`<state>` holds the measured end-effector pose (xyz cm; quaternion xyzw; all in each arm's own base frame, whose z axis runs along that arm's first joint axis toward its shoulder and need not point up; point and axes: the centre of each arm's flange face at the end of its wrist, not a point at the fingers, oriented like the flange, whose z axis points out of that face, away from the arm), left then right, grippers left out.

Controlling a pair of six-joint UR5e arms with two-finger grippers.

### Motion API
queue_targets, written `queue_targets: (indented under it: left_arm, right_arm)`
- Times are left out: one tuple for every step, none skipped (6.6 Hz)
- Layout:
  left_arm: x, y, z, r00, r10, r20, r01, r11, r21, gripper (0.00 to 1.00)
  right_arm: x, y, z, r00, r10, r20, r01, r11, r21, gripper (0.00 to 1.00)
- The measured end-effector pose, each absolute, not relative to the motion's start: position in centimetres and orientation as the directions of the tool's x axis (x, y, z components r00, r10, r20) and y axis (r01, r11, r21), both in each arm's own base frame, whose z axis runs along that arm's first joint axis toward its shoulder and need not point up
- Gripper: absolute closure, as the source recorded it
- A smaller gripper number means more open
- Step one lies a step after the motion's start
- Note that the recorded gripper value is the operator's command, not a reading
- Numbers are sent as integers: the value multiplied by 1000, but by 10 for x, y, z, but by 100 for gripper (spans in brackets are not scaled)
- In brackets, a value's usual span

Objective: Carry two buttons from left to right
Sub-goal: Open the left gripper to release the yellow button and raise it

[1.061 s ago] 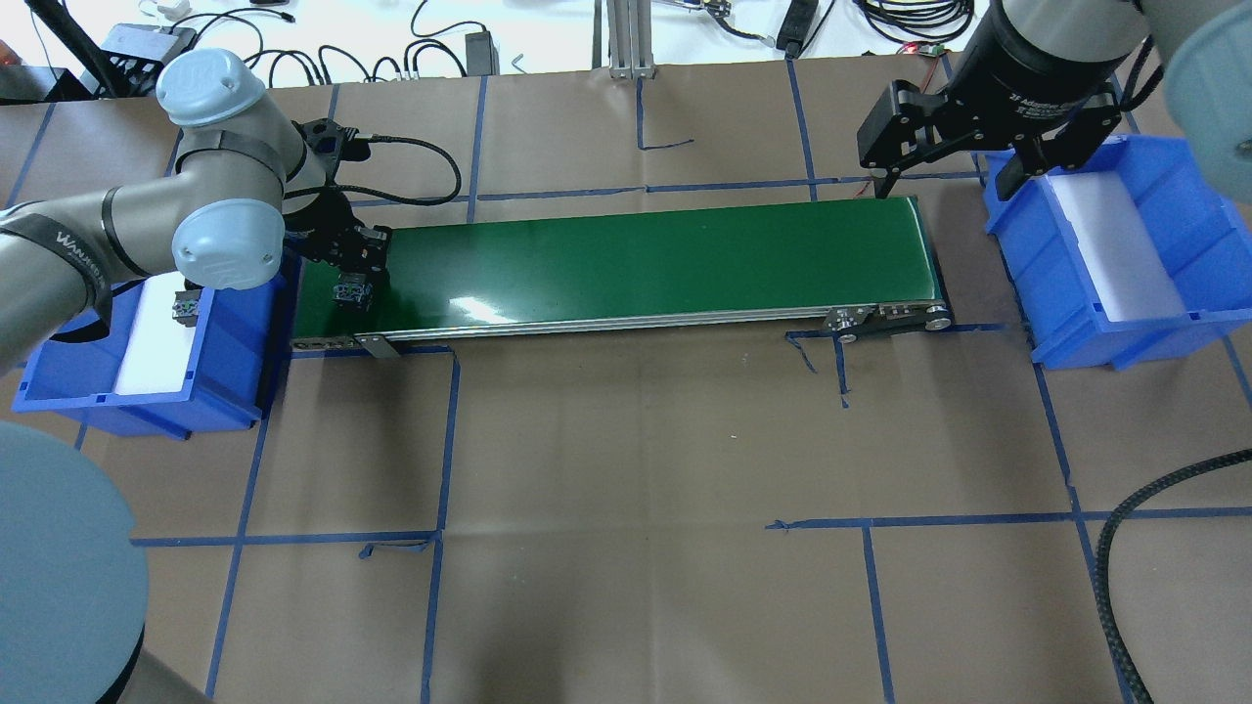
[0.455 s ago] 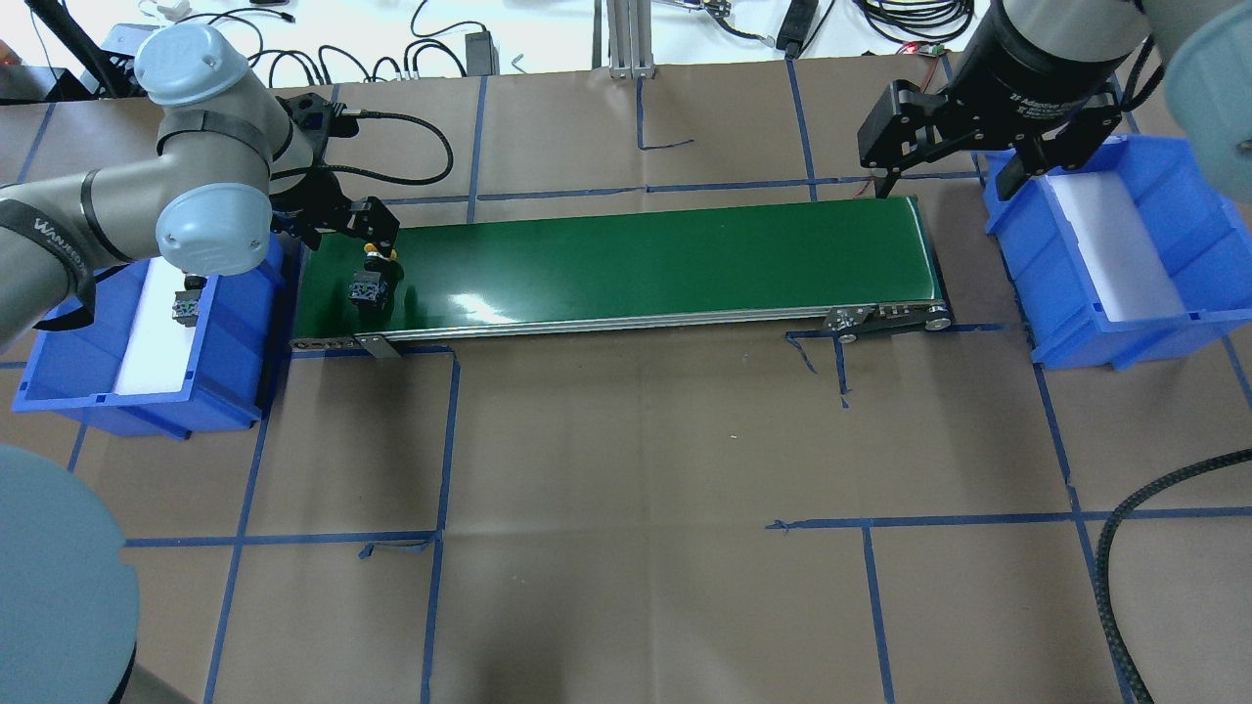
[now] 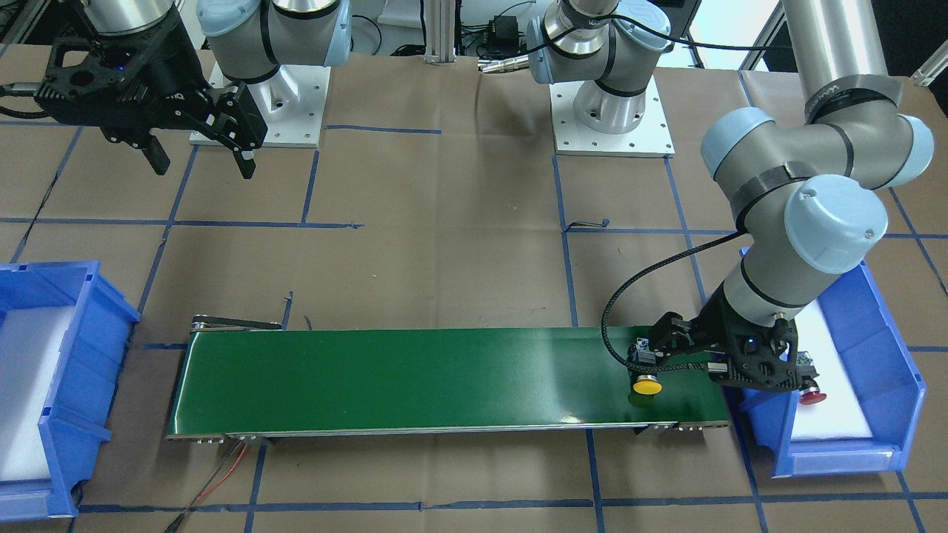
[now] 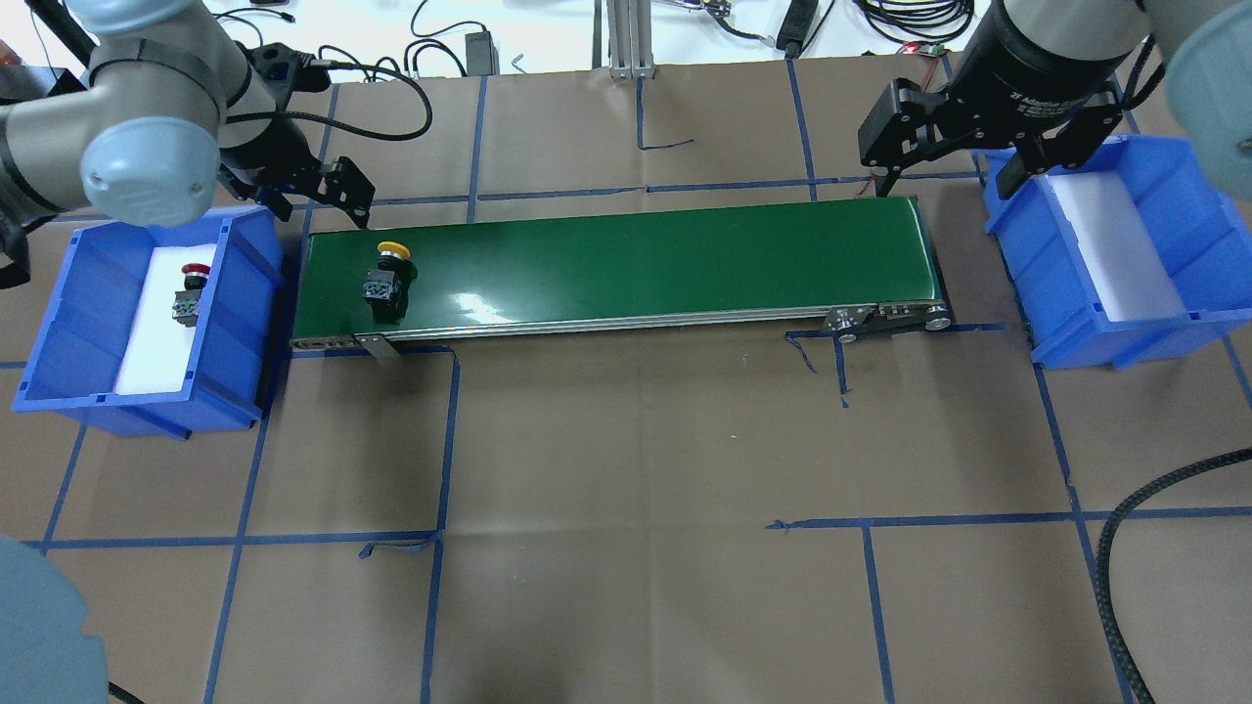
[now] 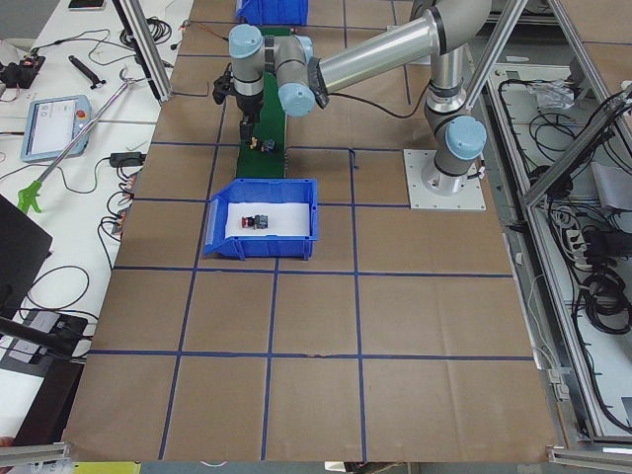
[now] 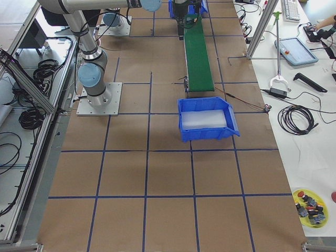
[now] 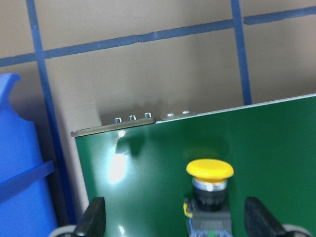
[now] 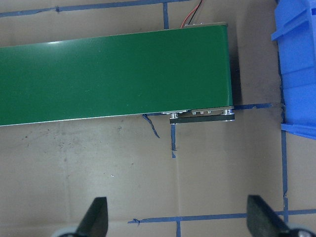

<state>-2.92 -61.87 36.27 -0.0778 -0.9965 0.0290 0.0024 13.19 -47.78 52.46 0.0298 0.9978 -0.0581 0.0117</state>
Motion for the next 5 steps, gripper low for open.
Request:
queue_targets:
  left_arm:
    - [-28, -615, 387, -988, 154, 6, 154, 987, -40, 0]
    - [-24, -615, 403, -988, 152, 9, 151, 988, -29, 0]
    - [-18, -617, 408, -989, 145, 9, 145, 989, -27, 0]
    - [3, -619, 407, -993, 118, 6, 118, 993, -26, 0]
    - [39, -619, 404, -997, 81, 3, 81, 996, -21, 0]
  right_arm:
    - [132, -478, 525, -998, 58, -27, 61, 991, -115, 0]
    - [132, -478, 524, -998, 57, -27, 60, 992, -115, 0]
    - [132, -478, 524, -998, 57, -27, 60, 992, -114, 0]
    - [132, -478, 524, -998, 56, -27, 59, 992, -114, 0]
    - [132, -478, 524, -998, 56, -27, 59, 992, -114, 0]
